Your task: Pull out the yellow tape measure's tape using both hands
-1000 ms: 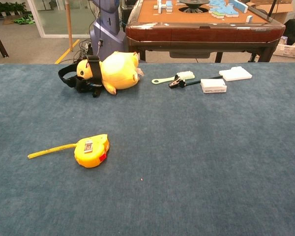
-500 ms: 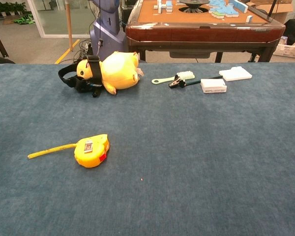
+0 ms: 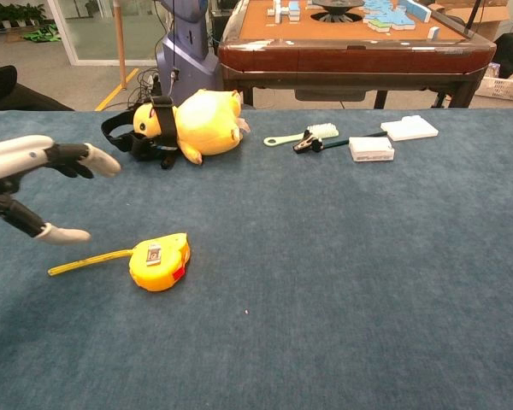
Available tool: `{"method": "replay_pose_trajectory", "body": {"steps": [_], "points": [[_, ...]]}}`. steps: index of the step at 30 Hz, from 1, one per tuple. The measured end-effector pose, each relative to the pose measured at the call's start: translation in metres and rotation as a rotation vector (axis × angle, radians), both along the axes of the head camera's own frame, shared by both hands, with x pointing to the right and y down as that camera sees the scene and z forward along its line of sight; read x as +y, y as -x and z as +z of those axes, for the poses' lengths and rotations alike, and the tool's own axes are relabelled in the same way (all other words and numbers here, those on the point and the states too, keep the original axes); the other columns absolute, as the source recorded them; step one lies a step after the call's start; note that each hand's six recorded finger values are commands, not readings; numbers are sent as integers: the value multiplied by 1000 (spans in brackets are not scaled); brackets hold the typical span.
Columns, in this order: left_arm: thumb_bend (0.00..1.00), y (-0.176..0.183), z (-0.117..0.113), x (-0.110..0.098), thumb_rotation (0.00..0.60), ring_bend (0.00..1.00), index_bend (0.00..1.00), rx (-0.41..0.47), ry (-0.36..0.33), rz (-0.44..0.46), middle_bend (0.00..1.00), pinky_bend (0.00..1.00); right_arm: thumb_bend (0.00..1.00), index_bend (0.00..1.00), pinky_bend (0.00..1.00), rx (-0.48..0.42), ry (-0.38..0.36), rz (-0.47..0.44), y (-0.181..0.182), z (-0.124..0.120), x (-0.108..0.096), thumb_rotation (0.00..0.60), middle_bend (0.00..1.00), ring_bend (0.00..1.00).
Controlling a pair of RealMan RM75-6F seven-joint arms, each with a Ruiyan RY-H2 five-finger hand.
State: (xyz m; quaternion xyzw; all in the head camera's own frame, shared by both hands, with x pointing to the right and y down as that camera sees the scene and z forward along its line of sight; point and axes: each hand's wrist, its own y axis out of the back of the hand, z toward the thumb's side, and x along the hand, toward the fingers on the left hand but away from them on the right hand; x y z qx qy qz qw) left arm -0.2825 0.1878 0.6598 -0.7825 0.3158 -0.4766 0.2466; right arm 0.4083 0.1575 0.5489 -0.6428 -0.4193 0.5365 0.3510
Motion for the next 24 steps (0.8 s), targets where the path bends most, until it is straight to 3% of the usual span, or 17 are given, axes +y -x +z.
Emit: {"method": "replay_pose_trajectory", "body": {"steps": [4, 12, 24], "points": [[165, -24, 16, 0, 600, 104, 48, 18, 61, 57, 109, 95, 92, 378, 219, 7, 4, 10, -3, 0, 2, 600, 298, 212], [165, -44, 36, 11, 600, 104, 36, -14, 111, 115, 102, 95, 91, 378, 219, 9, 19, 16, -5, 3, 5, 600, 298, 212], [154, -55, 50, 23, 600, 105, 25, 3, 136, 68, 97, 95, 92, 378, 219, 7, 18, 33, -10, 0, 8, 600, 298, 212]]}}
